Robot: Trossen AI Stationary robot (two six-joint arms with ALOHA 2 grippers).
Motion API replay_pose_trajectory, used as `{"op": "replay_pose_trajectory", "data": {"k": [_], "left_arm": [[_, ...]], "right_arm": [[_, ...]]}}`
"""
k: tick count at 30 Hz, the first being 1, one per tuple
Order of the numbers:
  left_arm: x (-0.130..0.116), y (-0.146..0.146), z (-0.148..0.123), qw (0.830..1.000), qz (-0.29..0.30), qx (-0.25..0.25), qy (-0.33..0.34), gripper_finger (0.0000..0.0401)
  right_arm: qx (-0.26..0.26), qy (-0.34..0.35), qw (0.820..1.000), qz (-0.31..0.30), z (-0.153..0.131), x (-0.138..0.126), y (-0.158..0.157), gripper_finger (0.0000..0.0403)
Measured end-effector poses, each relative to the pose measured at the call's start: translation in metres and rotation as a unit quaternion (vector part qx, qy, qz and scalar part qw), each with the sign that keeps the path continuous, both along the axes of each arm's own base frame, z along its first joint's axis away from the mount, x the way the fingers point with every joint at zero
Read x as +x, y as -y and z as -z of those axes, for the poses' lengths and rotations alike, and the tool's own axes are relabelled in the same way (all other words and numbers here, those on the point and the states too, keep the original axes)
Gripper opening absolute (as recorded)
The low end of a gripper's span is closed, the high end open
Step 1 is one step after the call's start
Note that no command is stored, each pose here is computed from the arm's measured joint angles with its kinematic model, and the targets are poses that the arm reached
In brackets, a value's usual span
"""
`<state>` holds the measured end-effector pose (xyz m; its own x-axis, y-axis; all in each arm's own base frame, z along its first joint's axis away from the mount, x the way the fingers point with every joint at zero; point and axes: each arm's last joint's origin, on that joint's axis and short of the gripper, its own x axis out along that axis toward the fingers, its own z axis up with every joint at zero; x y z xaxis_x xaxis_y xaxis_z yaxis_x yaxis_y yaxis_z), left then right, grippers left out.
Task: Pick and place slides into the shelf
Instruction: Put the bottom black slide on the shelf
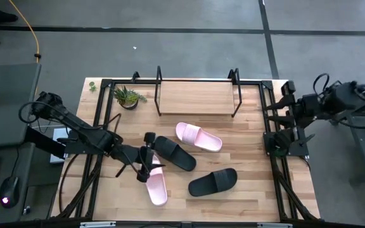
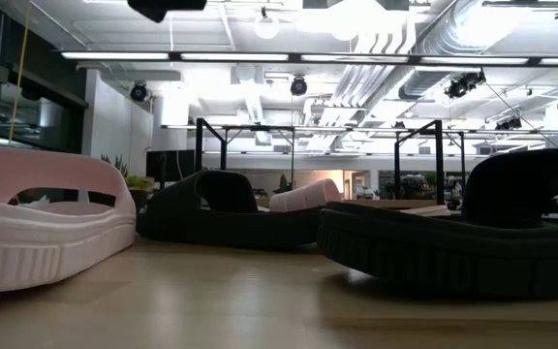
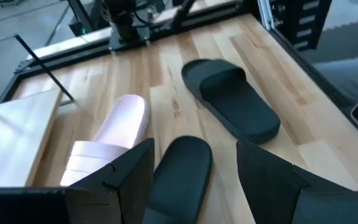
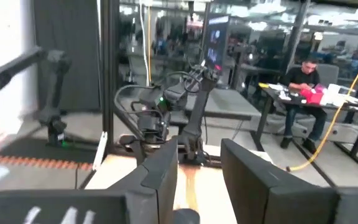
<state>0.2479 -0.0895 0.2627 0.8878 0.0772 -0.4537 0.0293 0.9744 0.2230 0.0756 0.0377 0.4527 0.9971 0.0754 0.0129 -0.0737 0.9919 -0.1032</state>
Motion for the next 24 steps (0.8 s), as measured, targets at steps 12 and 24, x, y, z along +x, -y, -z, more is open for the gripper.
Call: {"op": "replay_pose_trajectory", "data": {"k": [12, 24], "left_arm": [[-0.005, -0.005, -0.003, 0.998, -0.046, 0.03, 0.0, 0.0211], [-0.008, -0.007, 0.001, 0.997, -0.069, 0.039, -0.017, 0.0211]], "right_arm": [[0.152, -0.008, 0.976, 0.157, 0.122, 0.011, 0.0, 0.0115], [0.315, -0.076, 0.927, 0.19, 0.22, 0.028, -0.013, 0.0115]]}}
